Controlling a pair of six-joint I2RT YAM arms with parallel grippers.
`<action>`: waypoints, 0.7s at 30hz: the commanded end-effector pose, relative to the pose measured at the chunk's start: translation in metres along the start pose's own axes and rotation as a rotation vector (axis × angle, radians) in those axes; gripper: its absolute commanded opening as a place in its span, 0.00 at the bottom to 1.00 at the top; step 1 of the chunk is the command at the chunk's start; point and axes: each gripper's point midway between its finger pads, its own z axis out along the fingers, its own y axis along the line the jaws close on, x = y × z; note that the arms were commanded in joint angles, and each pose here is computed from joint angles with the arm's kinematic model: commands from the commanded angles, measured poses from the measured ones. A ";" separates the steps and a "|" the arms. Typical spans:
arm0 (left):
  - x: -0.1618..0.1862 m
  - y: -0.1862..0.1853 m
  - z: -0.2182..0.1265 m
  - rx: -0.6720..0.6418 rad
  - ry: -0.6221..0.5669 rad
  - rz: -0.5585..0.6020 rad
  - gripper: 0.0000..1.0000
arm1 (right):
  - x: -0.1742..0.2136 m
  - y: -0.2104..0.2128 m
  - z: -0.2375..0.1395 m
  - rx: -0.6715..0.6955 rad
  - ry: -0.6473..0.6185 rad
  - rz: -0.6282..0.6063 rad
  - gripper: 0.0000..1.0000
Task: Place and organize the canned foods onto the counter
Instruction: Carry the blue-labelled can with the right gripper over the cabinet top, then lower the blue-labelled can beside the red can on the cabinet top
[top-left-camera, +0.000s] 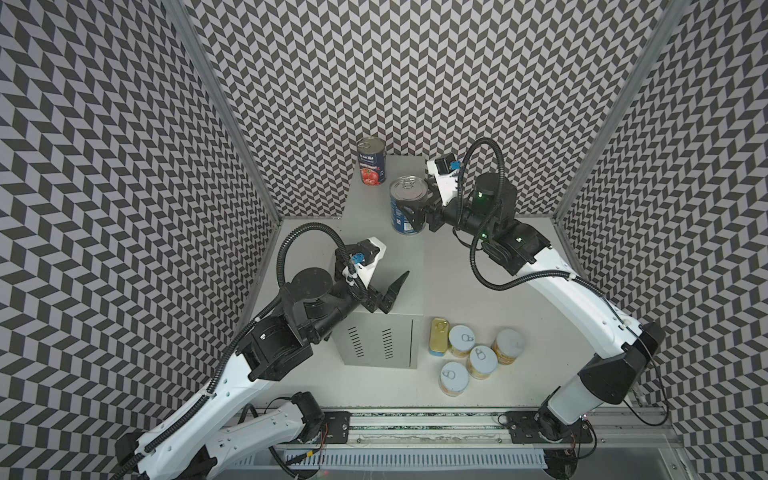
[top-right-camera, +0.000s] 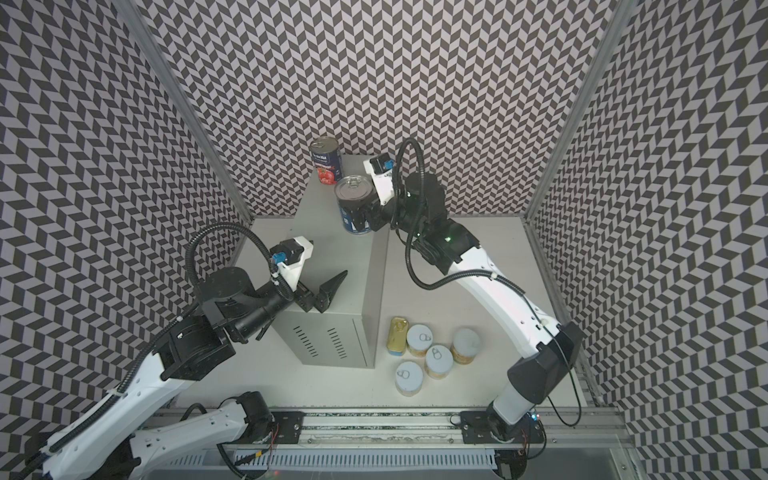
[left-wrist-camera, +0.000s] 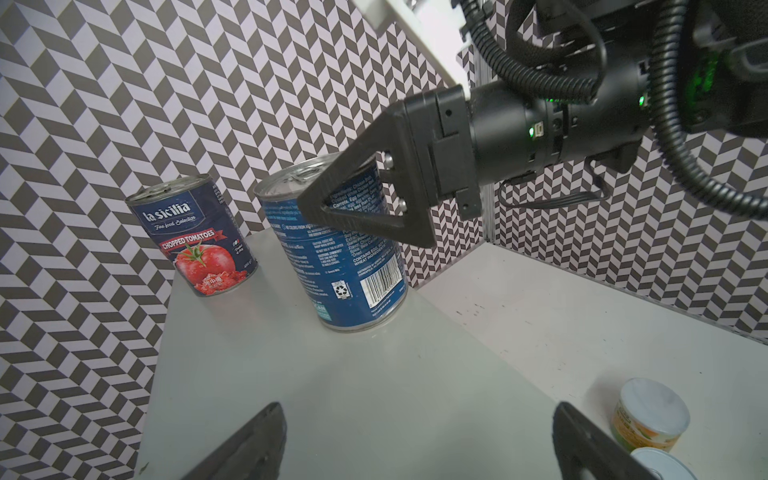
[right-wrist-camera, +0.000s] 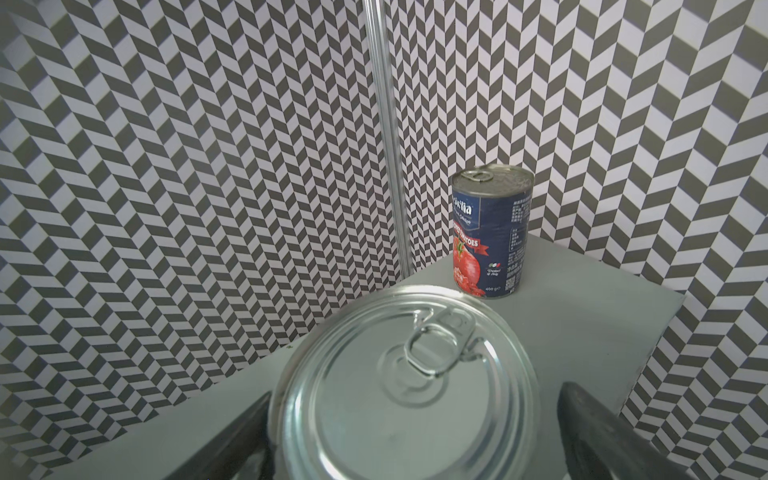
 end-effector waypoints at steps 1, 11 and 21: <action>-0.012 0.002 -0.003 -0.001 -0.036 -0.010 1.00 | -0.022 0.004 -0.011 0.005 -0.081 -0.030 0.99; -0.010 0.007 -0.003 -0.025 -0.037 -0.007 1.00 | -0.010 -0.004 0.005 0.024 -0.081 -0.014 0.86; -0.005 0.029 -0.013 -0.142 -0.017 -0.019 1.00 | -0.008 -0.032 0.032 0.092 -0.106 -0.010 0.76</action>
